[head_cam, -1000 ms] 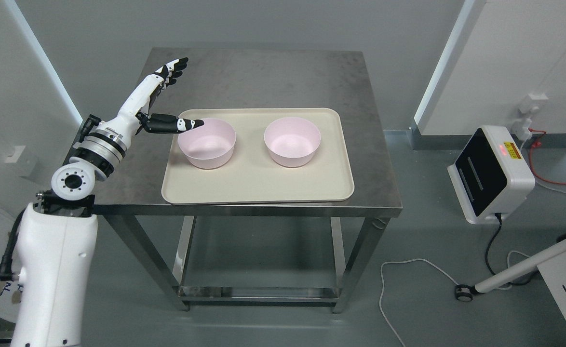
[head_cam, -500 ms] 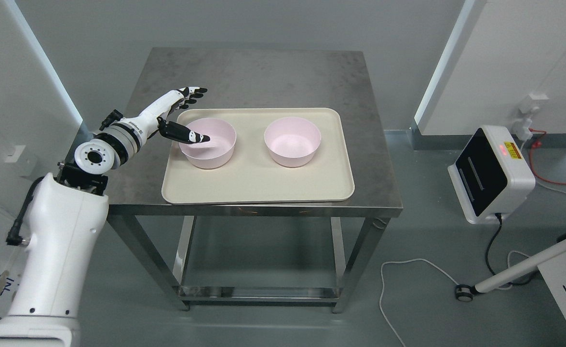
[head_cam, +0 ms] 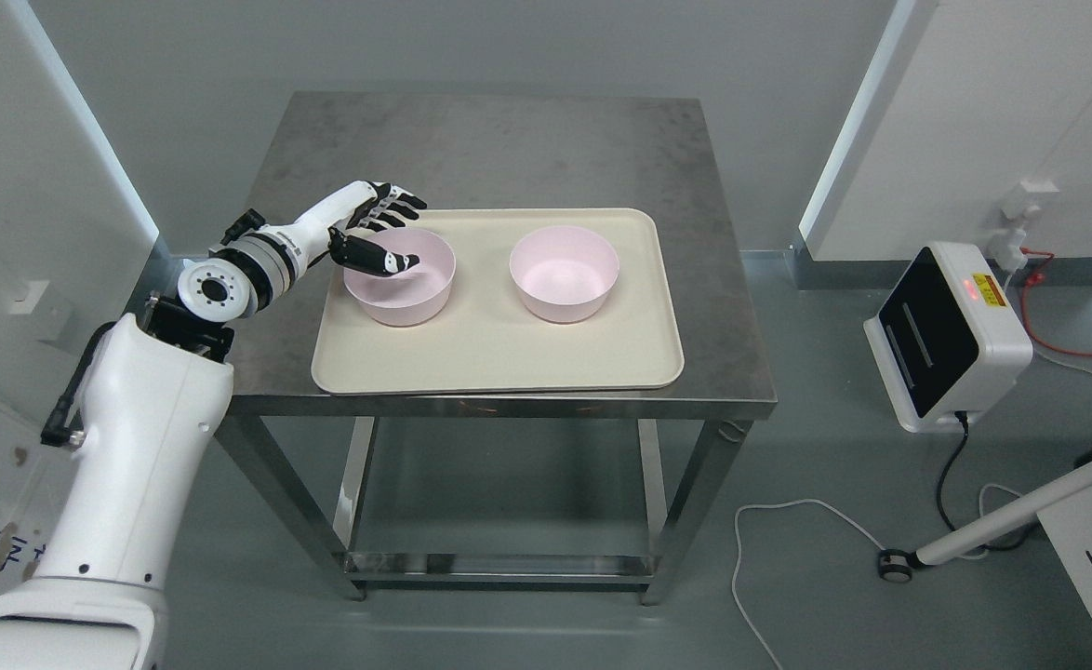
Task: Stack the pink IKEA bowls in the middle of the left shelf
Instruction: 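Grip the rim of the pink bowl with the left hand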
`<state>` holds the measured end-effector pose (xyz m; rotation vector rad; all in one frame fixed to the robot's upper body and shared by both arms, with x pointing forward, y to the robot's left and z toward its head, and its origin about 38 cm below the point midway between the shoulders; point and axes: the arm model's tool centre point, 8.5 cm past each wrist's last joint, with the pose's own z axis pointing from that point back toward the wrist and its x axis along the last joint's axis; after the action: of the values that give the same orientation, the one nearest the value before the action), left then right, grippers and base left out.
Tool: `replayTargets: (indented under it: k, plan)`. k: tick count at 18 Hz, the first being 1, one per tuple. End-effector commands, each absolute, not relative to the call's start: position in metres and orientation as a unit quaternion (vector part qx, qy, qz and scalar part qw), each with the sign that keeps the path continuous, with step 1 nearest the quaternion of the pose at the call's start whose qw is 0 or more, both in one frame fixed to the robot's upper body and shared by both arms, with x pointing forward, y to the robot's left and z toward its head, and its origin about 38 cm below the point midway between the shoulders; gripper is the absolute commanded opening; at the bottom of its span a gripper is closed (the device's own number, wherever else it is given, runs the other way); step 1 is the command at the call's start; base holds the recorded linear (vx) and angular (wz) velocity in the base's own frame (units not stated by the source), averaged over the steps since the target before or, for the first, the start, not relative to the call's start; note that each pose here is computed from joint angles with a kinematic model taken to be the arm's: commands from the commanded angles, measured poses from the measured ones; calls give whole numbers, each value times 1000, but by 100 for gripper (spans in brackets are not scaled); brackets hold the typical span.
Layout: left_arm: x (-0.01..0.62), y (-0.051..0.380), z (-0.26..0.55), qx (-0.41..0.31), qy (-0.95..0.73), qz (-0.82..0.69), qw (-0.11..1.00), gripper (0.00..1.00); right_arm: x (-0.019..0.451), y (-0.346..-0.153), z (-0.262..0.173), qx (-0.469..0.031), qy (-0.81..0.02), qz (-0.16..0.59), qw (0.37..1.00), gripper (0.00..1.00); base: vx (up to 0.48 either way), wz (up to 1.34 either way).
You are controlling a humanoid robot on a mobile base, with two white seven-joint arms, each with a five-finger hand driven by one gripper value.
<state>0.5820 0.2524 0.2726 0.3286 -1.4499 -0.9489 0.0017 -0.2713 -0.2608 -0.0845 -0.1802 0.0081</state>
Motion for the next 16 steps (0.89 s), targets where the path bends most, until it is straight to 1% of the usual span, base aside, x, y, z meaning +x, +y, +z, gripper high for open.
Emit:
replayTargets:
  k: [1,3,6,8,9,12,14,16]
  plan:
    - [591,240,245,165,-591,-464,638,48,2,-283,-260,-51,-90,5,995,100,0,0]
    - [591,240,240,179,-588,-481,625,42,2,-283,-260,-51,-90,5,995,100,0,0]
    - [593,236,243,195,-603,-472,613,30,2,-283,-260,-51,-90,5,995,100,0,0]
    - [593,236,245,199,-607,-470,610,24,2,-283,-260,-51,-90,4,995,100,0,0]
    - [593,235,245,199,-608,-472,607,19,2,-283,-260,-51,-90,5,995,100,0,0]
    - [593,234,246,199,-609,-474,604,9,2,-283,-260,-51,-90,5,995,100,0,0]
    - [594,234,248,206,-608,-474,603,7,2,-283,-260,-51,-90,5,995,100,0,0]
    - [596,232,248,207,-617,-460,605,3,2,-283,-260,-51,-90,5,995,100,0,0]
